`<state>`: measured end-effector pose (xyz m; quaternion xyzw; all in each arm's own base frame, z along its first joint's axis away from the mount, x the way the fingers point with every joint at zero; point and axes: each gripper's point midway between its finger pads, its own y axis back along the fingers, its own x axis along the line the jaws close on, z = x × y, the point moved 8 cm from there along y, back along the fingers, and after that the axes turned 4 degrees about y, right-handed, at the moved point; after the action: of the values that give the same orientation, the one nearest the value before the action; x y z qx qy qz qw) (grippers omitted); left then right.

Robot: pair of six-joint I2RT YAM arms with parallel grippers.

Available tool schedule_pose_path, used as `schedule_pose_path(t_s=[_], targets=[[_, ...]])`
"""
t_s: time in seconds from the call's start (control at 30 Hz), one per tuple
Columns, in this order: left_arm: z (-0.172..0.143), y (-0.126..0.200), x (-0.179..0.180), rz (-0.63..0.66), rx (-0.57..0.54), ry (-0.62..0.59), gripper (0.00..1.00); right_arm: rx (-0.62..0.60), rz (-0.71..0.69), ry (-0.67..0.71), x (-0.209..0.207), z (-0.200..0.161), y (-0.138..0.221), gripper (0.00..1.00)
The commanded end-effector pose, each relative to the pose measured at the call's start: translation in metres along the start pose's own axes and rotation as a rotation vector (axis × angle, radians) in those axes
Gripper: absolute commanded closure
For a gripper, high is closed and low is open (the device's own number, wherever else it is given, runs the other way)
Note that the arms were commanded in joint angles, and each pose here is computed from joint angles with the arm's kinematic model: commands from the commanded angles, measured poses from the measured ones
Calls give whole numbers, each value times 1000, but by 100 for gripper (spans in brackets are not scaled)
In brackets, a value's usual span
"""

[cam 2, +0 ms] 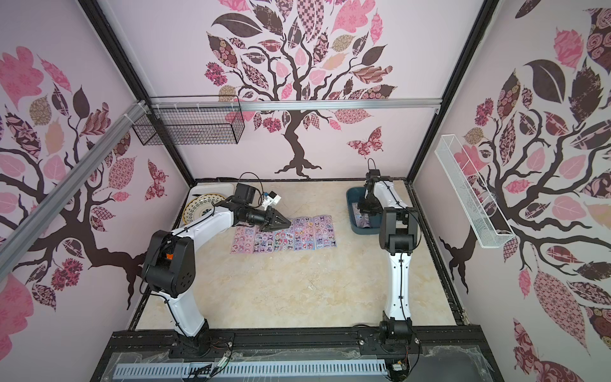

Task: Take the stickers out of the storage box
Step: Pick up the sticker from the storage box.

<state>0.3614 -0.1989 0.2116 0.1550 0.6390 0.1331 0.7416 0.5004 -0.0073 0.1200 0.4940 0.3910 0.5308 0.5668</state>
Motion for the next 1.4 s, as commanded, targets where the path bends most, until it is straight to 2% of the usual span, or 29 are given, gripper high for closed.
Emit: schedule_pose_path(t_s=[0.0,0.43,0.5,0.73,0.87,0.9,0.97,1.03,1.37], targets=[[-3,4,-7,-5,-6,-31,75,-92,36,-18,2,6,47,71],[-3,5,-8,-1,-14,-39,75,-191,125,-42,7,1,98,72],[-3,5,-8,0,-16,-39,75,-206,170,-50,11,-2,104,72],[-3,3,-6,0,-17,-32,74,-264,495,-106,37,-22,126,72],[-2,4,-6,-1,-24,-33,74,-290,592,-114,47,-38,140,72],[-3,3,-6,-2,-26,-32,73,-288,608,-108,50,-42,142,72],[-2,3,-6,-4,-34,-29,63,-273,631,-101,55,-52,144,72],[-3,3,-7,-19,-43,-27,61,-261,667,-99,63,-64,142,72],[-2,3,-7,-39,-64,-25,60,-159,893,-3,143,-127,122,71]])
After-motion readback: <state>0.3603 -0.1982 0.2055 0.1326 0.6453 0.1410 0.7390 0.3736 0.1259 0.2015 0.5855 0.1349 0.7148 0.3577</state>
